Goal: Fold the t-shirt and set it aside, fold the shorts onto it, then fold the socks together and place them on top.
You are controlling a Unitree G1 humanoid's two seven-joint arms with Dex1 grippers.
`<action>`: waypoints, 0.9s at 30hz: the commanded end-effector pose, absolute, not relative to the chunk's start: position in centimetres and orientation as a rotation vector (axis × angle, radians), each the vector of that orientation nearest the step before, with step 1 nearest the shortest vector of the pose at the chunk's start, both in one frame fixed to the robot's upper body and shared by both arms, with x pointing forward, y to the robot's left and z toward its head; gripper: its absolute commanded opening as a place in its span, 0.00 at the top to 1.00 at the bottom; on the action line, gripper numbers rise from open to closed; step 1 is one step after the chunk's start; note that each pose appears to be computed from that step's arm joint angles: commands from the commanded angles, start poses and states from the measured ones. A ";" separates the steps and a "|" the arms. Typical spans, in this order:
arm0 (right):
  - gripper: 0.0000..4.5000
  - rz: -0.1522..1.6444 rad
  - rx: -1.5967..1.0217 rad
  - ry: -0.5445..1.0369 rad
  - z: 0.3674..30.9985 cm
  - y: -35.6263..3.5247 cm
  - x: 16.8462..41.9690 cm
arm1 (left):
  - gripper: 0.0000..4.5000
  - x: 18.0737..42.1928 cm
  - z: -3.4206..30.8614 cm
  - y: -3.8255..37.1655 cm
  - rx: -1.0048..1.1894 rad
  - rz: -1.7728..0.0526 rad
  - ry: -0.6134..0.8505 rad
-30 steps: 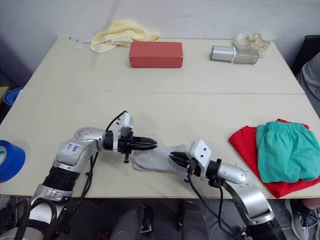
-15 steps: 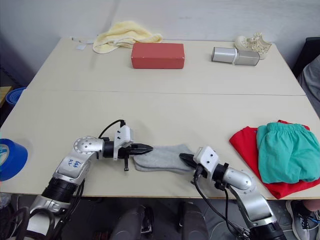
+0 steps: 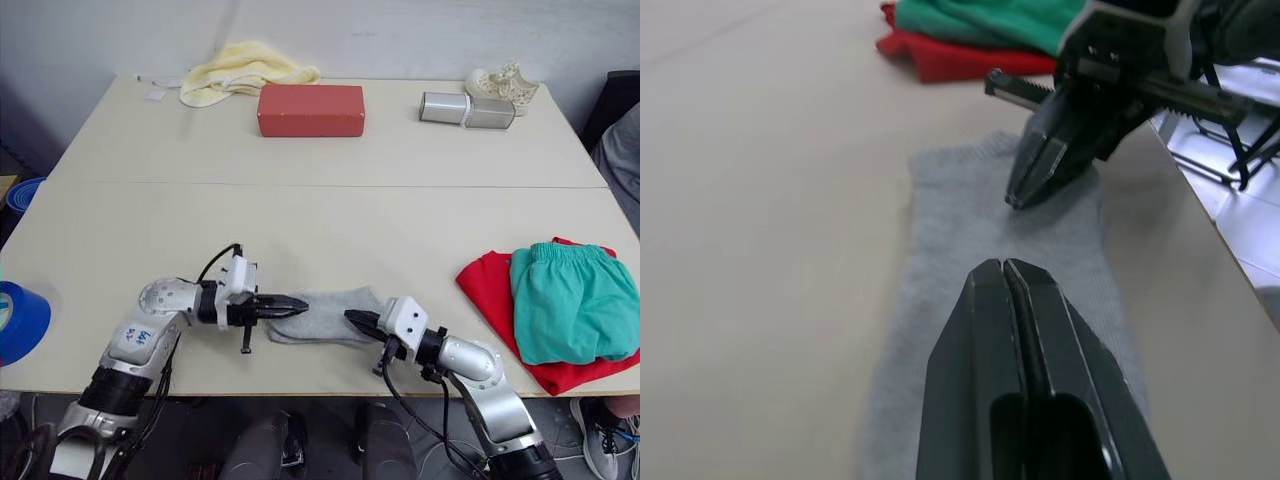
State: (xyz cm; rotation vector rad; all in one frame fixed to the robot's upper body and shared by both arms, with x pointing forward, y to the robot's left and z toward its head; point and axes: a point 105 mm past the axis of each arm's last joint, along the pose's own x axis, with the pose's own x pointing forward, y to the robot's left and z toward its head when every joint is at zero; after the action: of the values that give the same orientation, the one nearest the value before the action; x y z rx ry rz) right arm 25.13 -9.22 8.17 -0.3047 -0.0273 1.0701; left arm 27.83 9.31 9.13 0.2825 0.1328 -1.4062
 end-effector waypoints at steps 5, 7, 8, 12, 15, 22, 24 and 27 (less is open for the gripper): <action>1.00 1.044 -0.340 0.018 6.9 -11.3 25.3 | 0.99 28.0 8.2 10.3 0.340 -1.334 0.172; 1.00 1.046 -0.319 -0.017 7.7 -11.3 25.4 | 0.99 27.8 8.7 10.3 0.294 -1.339 0.151; 1.00 1.055 -0.303 -0.049 8.4 -11.0 25.5 | 0.99 27.8 9.3 10.4 0.253 -1.337 0.137; 1.00 1.096 -0.287 -0.114 10.1 -9.8 26.0 | 0.99 27.5 11.9 11.7 0.106 -1.331 0.120; 1.00 1.124 -0.294 -0.111 10.0 -9.0 26.3 | 0.87 27.2 13.3 13.6 0.012 -1.299 0.171; 1.00 1.177 -0.352 -0.051 8.3 -8.8 26.4 | 0.37 27.6 12.5 18.8 -0.125 -1.040 0.487; 1.00 1.187 -0.363 -0.046 8.1 -8.9 26.4 | 0.22 27.3 12.3 19.2 -0.200 -1.011 0.577; 1.00 1.192 -0.366 -0.046 8.0 -8.9 26.4 | 0.00 26.6 12.1 19.1 -0.290 -0.997 0.722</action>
State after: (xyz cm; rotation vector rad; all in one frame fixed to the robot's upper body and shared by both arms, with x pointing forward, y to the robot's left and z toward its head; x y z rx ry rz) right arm 26.55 -8.84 7.97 -0.3522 -0.0411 1.1818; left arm 26.95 19.20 11.34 -0.2718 0.6851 -0.9893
